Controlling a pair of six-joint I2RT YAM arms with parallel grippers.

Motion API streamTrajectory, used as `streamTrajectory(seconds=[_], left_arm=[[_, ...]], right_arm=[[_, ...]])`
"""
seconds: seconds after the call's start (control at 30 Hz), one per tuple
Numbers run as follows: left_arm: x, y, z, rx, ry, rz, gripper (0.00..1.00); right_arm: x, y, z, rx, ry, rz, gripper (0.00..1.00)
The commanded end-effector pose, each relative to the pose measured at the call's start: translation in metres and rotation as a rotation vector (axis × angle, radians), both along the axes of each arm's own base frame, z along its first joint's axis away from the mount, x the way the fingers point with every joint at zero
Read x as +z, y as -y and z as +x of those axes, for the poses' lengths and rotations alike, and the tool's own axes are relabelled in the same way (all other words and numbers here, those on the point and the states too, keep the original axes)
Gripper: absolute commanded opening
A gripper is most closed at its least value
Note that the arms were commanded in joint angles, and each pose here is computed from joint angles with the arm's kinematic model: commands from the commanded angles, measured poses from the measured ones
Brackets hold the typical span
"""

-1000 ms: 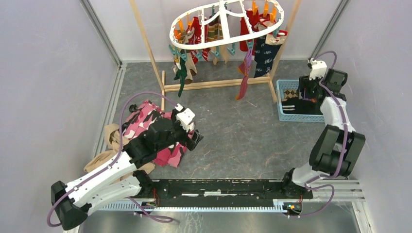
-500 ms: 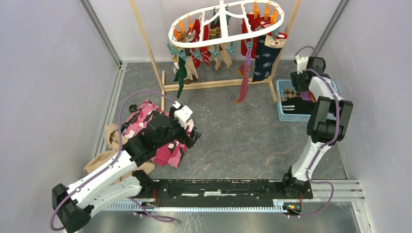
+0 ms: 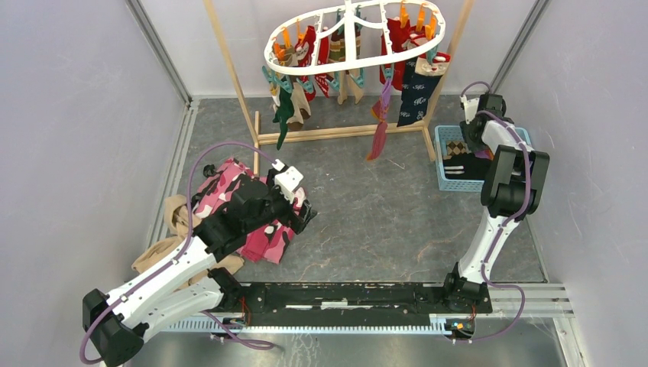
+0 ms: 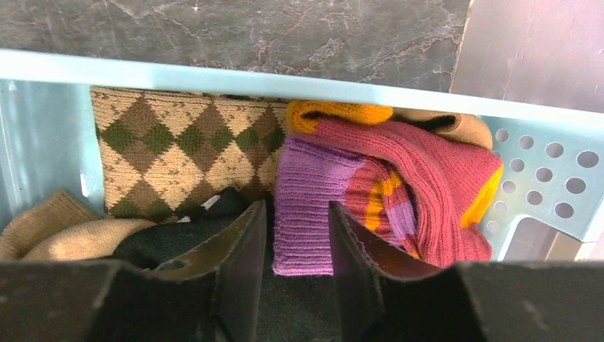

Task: Clip the socks to the hanger
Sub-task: Pick up the sock from the bin.

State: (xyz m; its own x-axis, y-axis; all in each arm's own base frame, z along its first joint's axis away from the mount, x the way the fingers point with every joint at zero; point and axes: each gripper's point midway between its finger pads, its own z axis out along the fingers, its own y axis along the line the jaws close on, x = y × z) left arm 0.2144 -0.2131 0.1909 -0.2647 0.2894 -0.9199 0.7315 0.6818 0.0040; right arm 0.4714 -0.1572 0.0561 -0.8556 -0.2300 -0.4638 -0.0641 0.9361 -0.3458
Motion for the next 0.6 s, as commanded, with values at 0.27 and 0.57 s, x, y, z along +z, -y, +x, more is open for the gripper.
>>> streamTrajectory(seconds=[0.27,0.57], left_arm=[[0.0052,0.0012,0.0029,-0.025,0.041,-0.003,1.0],[0.0067,0.0009,0.0029,-0.025,0.044,-0.008,1.0]], right_arm=[[0.0162,0.0044,0.0122,0.011,0.023,-0.018,0.16],[0.0253,0.0026,0.0114,0.03,0.041,-0.009,0.11]])
